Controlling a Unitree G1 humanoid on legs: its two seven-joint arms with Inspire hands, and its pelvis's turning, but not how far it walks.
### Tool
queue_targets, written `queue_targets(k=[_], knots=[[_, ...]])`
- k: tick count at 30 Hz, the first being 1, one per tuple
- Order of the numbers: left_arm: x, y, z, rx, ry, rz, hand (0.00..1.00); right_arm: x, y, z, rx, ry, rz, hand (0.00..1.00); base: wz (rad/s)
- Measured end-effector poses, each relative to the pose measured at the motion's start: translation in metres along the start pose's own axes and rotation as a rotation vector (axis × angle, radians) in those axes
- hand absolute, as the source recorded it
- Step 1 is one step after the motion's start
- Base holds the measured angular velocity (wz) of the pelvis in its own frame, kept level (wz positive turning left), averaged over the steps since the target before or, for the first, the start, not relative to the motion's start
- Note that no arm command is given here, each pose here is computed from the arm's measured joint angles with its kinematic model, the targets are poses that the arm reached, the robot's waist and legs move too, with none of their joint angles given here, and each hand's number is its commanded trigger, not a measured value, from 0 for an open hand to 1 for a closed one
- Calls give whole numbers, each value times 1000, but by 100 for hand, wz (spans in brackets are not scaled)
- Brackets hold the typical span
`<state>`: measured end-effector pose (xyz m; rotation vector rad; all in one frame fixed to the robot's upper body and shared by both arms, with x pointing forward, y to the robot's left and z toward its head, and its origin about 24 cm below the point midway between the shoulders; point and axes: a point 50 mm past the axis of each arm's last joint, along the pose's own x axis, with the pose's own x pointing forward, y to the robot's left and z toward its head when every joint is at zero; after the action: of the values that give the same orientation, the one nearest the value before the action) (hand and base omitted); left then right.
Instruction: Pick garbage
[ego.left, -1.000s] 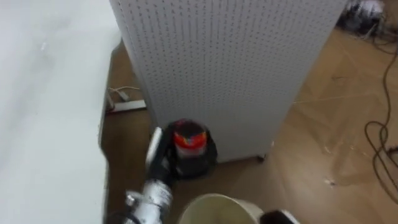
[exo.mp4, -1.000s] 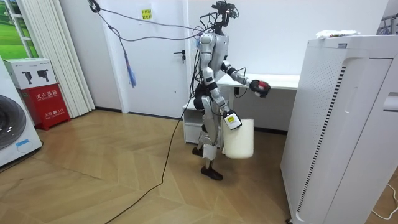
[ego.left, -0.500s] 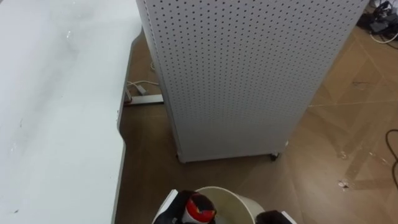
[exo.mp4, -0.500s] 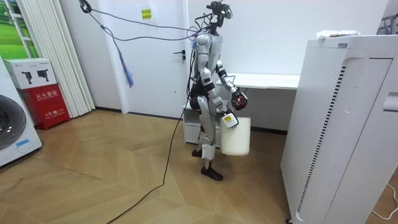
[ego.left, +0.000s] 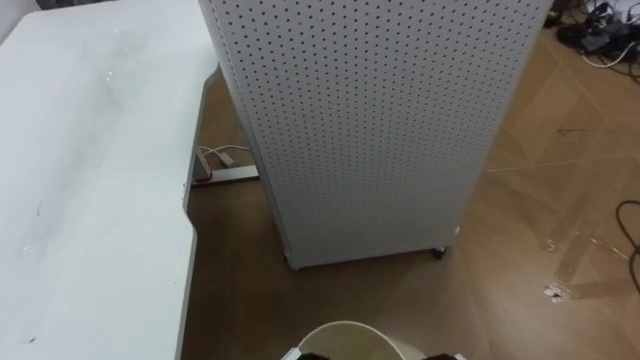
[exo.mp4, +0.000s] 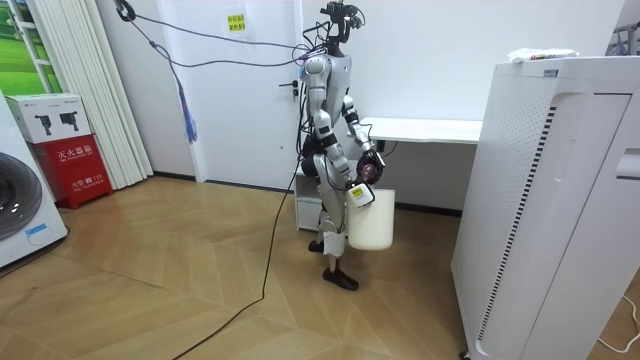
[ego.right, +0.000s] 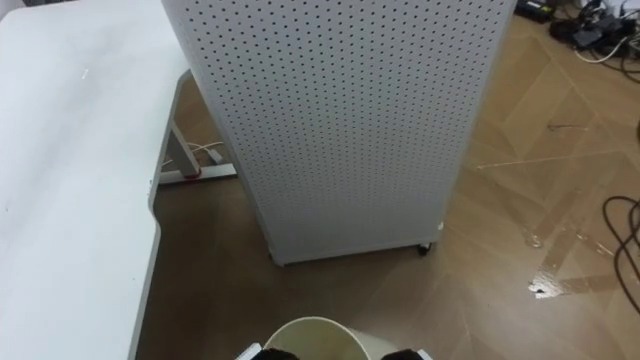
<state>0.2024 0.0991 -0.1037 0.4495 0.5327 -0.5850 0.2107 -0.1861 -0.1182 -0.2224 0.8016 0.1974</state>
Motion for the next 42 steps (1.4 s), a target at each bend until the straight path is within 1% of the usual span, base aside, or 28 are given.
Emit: queue_targets(k=[5,9,13,23,26,29,31,33,35,37,38,40,42], knots=[[1,-3,2,-4,-4,-17,0,0,3,-1,-11,4,34,100,0],[3,-6,6,-11,-16,-20,0,0,10,-9,-60,43,63,100,0],[4,-7,9,-12,-27,-21,0,0,7,-7,-72,32,46,100,-1],[6,-3,28,-6,-110,21,0,1,9,-5,-65,25,39,100,-1],[7,-2,37,21,-153,39,0,1,11,-5,-65,26,44,100,0],[6,2,43,101,-190,67,0,0,10,-6,-62,28,42,100,0],[3,8,57,166,-261,110,0,0,7,-7,-58,29,31,100,0],[1,11,68,204,-320,147,0,-2,5,-11,-39,33,18,100,0],[-6,16,84,236,-403,197,0,-5,3,-16,-11,32,0,100,0],[-15,25,104,281,-517,269,0,-8,-2,-22,19,42,-25,100,-2],[-18,28,109,289,-545,290,0,-8,-3,-23,29,40,-31,100,-6],[-27,38,121,314,-630,374,0,-11,-5,-26,57,32,-50,100,-7],[-33,43,126,331,-669,427,0,-13,-7,-29,68,27,-62,100,-14]])
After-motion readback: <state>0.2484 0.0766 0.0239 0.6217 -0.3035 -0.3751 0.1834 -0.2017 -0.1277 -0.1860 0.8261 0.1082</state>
